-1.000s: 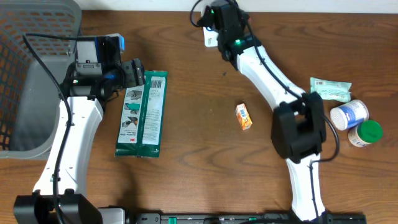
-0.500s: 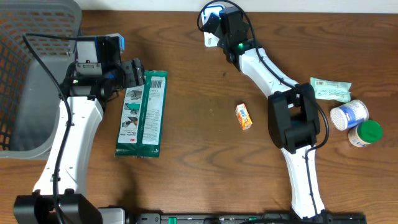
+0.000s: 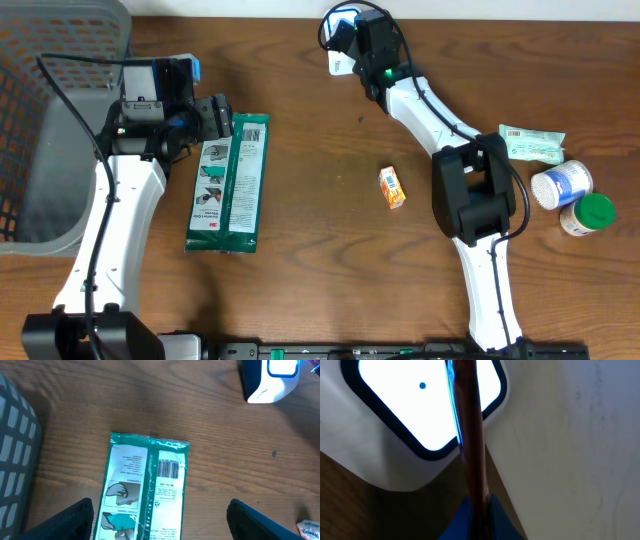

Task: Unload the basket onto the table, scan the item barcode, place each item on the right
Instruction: 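Raise the red stick with the right gripper up against the scanner, then carry the red stick with the right gripper to the table's right side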

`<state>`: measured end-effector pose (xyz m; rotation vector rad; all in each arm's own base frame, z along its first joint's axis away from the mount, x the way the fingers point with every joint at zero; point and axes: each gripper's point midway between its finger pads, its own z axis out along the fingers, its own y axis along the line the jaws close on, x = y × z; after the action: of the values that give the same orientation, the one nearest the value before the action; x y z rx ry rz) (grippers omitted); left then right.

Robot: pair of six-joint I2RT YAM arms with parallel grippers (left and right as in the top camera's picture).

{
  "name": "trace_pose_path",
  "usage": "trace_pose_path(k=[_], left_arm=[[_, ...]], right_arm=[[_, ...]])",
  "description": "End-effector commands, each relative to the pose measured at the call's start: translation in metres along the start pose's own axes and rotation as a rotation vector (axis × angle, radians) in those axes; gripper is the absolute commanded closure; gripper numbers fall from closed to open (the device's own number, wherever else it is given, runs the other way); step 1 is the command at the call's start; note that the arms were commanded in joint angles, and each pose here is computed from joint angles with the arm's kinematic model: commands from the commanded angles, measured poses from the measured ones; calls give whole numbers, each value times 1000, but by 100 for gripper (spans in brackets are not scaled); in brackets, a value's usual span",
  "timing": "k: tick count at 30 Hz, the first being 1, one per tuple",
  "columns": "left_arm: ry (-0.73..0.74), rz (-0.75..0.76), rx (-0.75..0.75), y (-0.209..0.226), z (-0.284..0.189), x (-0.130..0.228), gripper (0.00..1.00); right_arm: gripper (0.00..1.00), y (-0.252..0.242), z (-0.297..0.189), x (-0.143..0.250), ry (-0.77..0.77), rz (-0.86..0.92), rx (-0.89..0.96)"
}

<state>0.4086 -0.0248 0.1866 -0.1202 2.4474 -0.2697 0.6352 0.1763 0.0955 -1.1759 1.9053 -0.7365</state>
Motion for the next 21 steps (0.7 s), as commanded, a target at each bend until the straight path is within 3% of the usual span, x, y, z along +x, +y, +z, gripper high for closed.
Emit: trace_pose_path(k=[1,17,21], left_arm=[[-20,-1,-12,2,-4,-7,17],[-20,-1,-12,2,-4,-7,17],[-20,-1,-12,2,-4,-7,17]], right_arm=[[99,-6,12,21,55,12,21],[99,-5,12,24,63,13,16],[99,-13,11,23,51,172,40]])
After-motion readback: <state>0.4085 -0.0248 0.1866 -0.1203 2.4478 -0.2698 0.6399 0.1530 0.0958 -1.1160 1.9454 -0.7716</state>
